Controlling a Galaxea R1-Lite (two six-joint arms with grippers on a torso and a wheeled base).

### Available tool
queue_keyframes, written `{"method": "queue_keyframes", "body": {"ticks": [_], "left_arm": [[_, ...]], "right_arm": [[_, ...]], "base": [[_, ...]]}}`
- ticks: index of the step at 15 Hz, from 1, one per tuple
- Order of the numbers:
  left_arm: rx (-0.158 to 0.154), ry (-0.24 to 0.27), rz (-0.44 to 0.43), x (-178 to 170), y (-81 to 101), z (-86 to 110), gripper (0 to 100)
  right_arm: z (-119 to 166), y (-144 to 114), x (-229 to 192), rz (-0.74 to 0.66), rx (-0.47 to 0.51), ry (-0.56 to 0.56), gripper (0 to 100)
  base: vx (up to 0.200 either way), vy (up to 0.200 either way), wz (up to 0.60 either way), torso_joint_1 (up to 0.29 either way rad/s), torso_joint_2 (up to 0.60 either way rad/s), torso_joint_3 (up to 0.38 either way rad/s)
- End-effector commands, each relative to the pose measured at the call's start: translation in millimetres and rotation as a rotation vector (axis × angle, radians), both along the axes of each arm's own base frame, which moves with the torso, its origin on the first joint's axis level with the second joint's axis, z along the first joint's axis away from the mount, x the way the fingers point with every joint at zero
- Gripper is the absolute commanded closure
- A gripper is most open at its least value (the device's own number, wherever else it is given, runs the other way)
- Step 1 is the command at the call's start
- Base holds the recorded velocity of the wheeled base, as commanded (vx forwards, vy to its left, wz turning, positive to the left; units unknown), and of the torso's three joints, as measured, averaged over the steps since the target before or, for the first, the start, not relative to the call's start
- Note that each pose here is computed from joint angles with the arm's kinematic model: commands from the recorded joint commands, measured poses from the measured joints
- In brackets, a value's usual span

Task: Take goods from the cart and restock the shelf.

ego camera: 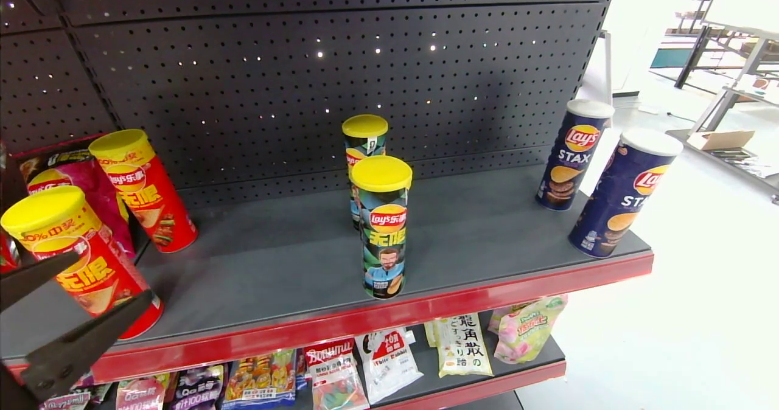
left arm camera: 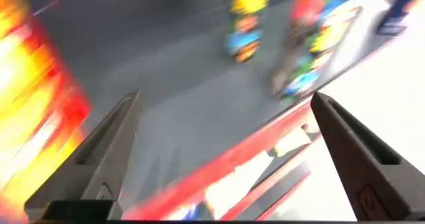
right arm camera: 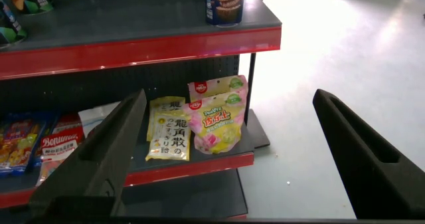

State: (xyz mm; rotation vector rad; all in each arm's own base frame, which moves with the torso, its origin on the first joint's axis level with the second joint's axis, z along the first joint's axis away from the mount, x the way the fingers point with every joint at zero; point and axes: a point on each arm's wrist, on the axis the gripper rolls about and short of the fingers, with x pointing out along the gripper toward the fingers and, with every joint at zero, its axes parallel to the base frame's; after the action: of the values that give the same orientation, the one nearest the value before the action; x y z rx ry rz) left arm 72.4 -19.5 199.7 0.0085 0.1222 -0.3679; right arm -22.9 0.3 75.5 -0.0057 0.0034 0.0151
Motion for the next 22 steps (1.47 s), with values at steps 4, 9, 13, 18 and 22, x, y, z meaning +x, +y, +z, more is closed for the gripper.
{"method": "queue_keyframes", "body": {"ticks": [4,9,13,18,22], "left_arm": [[-0.041,-0.060,0.284,-98,25.1,-50.8,0],[0.014,-0.044,0.338,-110,28.1,-72.7,0],[0.026,-0.043,0.340,-109,28.1,-73.8,0],[0.030,-0.040,0.335,-108,27.9,-75.9,0],[0.039,-0.007,0.324,-101,26.5,-92.4,0]], "right_arm": [[0,0,0,0.000,0.000,0.000,0],[0,0,0,0.002,-0.007,0.000,0],[0,0,0,0.005,-0.014,-0.001,0],[0,0,0,0.008,-0.005,0.000,0],[0,0,0,0.009,-0.008,0.000,0]], "base": [[0.000,0.000,0.00,0.000,0.00,0.000],[0.000,0.000,0.00,0.000,0.00,0.000],[0.000,0.000,0.45,-0.003,0.00,0.005],[0.000,0.000,0.36,-0.001,0.00,0.002],[0.000,0.000,0.00,0.000,0.00,0.000]]}}
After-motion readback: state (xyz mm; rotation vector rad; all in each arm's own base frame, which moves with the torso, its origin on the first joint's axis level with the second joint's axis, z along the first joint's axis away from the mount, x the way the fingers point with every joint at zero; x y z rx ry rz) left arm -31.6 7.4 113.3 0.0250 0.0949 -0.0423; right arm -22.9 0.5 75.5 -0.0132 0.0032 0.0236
